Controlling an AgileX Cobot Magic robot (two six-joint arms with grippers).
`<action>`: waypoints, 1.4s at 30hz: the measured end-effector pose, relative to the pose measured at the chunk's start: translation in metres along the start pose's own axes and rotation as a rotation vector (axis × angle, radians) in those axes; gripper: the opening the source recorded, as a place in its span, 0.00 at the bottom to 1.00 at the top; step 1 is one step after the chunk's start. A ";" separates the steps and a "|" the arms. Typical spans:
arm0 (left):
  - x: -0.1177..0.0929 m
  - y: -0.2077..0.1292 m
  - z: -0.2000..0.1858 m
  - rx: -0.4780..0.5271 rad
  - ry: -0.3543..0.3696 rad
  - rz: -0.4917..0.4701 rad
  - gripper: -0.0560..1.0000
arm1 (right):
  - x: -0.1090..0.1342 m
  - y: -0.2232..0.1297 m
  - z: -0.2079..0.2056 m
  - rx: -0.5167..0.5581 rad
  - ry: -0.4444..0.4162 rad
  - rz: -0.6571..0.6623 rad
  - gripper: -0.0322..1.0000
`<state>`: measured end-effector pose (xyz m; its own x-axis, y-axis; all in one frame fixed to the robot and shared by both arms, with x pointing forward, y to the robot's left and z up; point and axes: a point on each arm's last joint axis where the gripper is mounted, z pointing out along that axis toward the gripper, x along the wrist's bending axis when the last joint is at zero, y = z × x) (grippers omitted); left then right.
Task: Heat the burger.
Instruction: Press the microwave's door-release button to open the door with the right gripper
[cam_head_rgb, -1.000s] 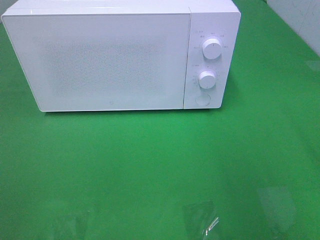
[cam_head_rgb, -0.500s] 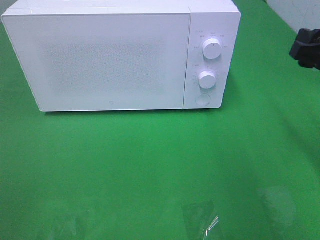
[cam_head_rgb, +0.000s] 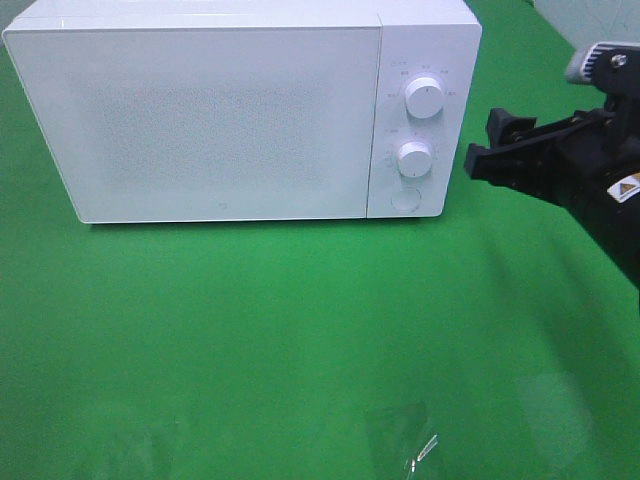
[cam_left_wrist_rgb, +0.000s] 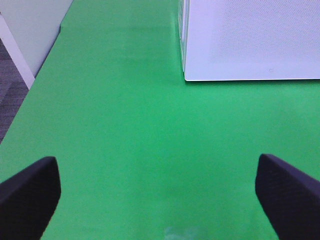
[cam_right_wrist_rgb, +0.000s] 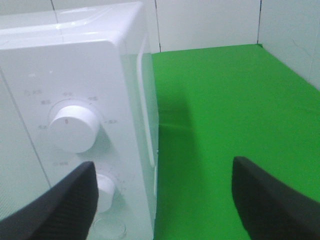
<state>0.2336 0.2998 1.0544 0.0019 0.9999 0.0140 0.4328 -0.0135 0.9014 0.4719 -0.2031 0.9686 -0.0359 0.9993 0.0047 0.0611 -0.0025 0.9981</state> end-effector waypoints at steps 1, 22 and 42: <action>0.000 0.000 0.000 0.000 0.000 0.000 0.98 | 0.000 0.000 0.000 0.000 0.000 0.000 0.75; 0.000 0.000 0.000 0.000 0.000 0.000 0.98 | 0.048 -0.024 -0.025 0.053 0.048 0.243 0.72; 0.000 0.000 0.000 0.000 0.000 0.000 0.98 | 0.058 -0.035 -0.027 0.250 0.025 1.441 0.05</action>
<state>0.2336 0.2998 1.0544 0.0019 0.9999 0.0140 0.4328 -0.0135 0.9014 0.4410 -0.1458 0.9357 0.1882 0.1359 0.9727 0.2262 -0.9697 0.0918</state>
